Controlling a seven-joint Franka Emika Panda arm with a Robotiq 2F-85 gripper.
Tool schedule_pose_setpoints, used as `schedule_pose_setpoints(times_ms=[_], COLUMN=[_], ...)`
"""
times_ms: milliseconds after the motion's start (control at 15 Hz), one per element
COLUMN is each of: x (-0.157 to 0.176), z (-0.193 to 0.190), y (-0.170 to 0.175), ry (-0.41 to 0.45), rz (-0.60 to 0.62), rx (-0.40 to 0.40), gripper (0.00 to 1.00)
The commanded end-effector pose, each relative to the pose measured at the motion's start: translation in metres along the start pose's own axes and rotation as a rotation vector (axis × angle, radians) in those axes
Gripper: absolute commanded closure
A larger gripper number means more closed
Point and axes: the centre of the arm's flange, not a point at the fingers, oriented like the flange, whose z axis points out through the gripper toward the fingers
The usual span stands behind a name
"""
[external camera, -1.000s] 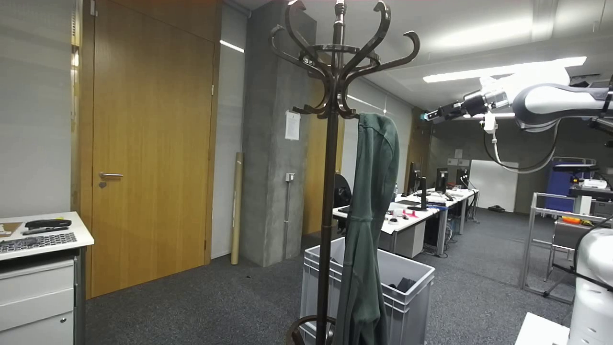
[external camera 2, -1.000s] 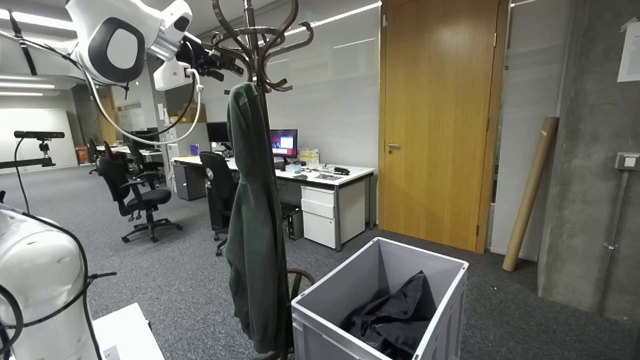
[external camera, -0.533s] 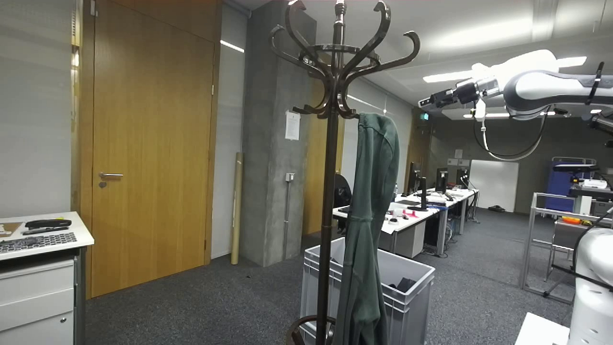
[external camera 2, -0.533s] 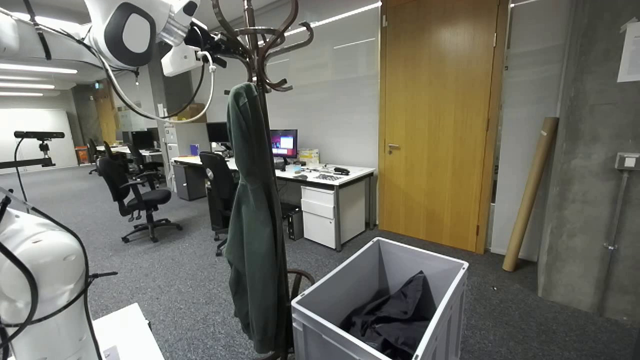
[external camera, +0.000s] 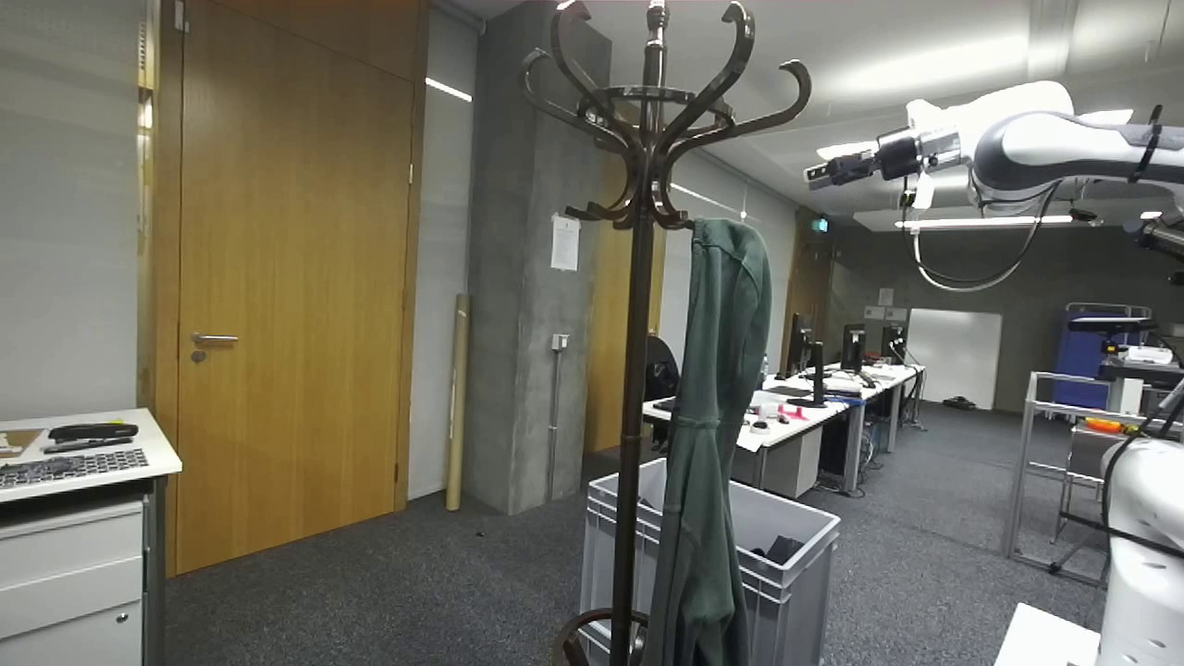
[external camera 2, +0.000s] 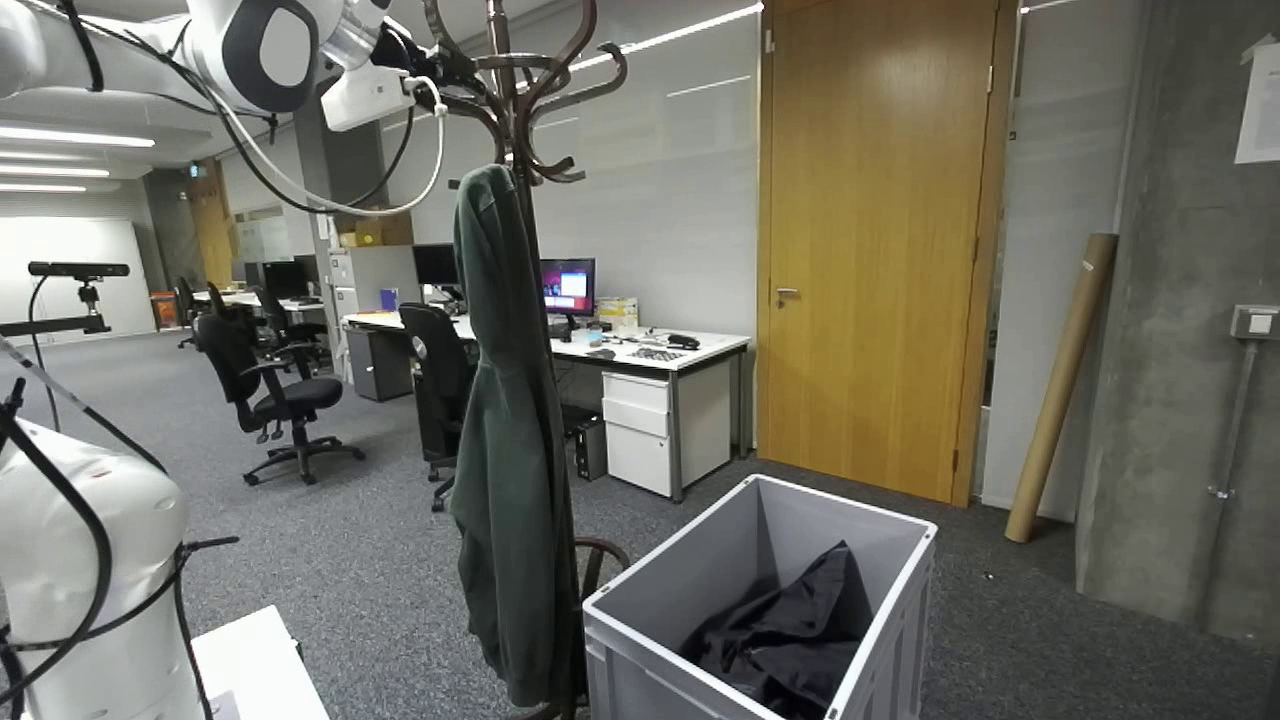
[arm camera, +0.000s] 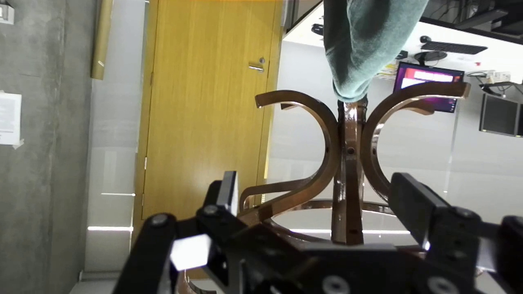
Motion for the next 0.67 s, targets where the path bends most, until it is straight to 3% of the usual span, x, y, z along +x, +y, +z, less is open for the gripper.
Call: schedule_pose_setpoints(times_ms=[0,600], x=[0.019,0.046], z=[0.001,-0.001], y=[0.013,0.018], ry=[0.076,0.145], rz=[-0.035,-0.055], rx=[0.07,0.16], gripper=[0.0,0.0])
